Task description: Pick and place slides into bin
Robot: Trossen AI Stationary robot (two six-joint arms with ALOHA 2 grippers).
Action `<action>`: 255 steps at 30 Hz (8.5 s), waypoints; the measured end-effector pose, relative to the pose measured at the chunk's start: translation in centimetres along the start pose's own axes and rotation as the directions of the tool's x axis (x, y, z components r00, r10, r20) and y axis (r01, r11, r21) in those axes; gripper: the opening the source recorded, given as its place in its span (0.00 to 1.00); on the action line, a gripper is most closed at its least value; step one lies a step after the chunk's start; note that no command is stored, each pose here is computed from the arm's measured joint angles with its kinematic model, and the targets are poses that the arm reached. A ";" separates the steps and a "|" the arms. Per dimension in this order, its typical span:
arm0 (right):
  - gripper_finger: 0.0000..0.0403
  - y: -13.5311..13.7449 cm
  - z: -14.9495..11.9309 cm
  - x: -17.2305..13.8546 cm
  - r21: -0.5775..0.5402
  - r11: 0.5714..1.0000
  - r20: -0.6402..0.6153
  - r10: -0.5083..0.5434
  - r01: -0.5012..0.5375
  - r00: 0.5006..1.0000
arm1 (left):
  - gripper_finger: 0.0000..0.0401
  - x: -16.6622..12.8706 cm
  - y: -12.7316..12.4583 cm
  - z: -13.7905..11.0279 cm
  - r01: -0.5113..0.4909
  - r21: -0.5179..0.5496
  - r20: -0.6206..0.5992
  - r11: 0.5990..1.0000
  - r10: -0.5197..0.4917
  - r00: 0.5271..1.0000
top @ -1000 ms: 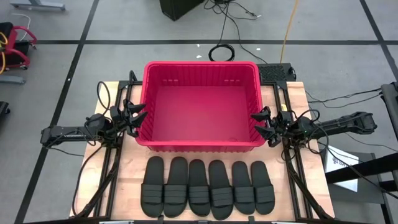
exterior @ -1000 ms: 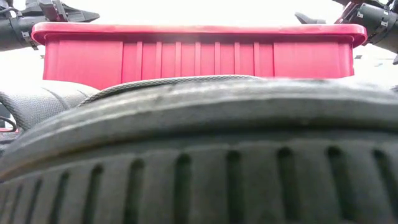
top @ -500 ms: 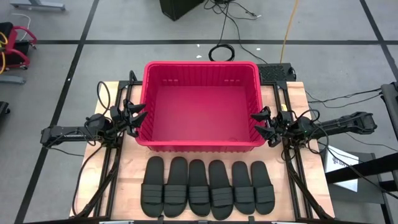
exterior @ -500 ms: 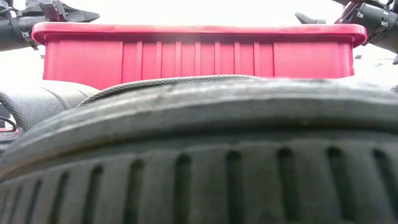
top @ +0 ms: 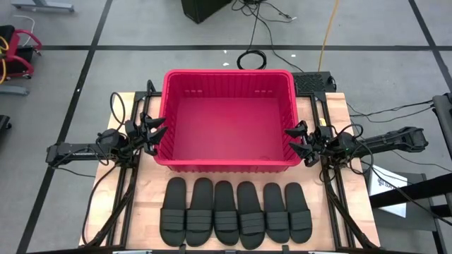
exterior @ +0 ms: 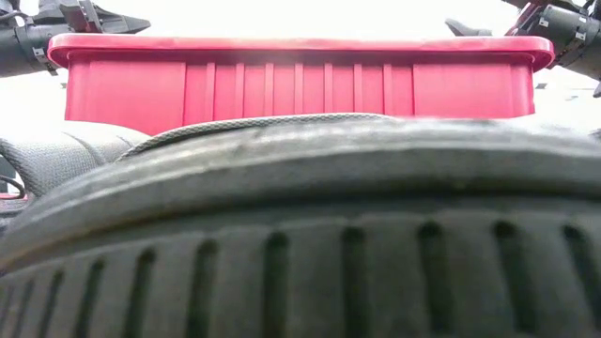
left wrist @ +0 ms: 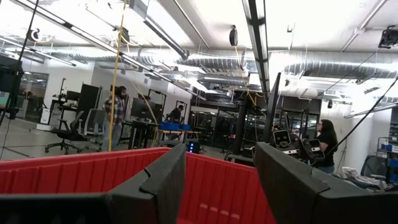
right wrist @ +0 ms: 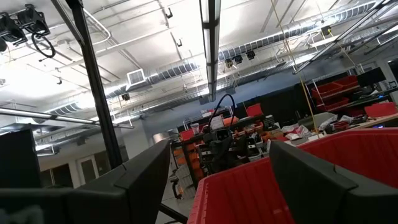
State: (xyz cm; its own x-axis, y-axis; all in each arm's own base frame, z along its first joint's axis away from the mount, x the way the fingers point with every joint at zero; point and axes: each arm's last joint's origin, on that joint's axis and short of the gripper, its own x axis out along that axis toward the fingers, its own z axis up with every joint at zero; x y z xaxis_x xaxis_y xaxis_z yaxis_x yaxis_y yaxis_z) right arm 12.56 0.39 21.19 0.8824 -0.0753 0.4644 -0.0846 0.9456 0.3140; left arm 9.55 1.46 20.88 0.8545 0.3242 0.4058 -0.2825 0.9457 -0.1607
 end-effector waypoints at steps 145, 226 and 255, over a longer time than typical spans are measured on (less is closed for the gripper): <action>0.66 8.1 22.3 13.1 -0.109 0.978 -0.163 -0.195 0.179 0.967 | 0.49 16.4 -6.8 26.0 0.135 -0.181 -0.550 0.974 -0.215 0.807; 0.66 5.1 13.1 23.1 -0.020 0.989 -0.297 -0.143 0.144 0.944 | 0.49 -0.7 -17.3 -7.0 -0.068 -0.556 -0.794 0.829 -0.553 -0.251; 0.66 5.3 13.7 23.2 -0.013 0.992 -0.234 -0.129 0.129 0.964 | 0.01 -0.3 -17.2 -7.0 -0.074 -0.604 -0.747 0.794 -0.596 -0.294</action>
State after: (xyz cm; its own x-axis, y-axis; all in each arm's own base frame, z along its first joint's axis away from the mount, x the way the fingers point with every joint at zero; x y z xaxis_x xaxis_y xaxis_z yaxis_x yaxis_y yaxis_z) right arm 26.27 -0.67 45.01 0.9697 -0.1199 0.2129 0.0361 0.9321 0.3605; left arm 17.21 -15.09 17.19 0.2425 -0.6758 -0.6961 -0.0242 0.7131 -0.7007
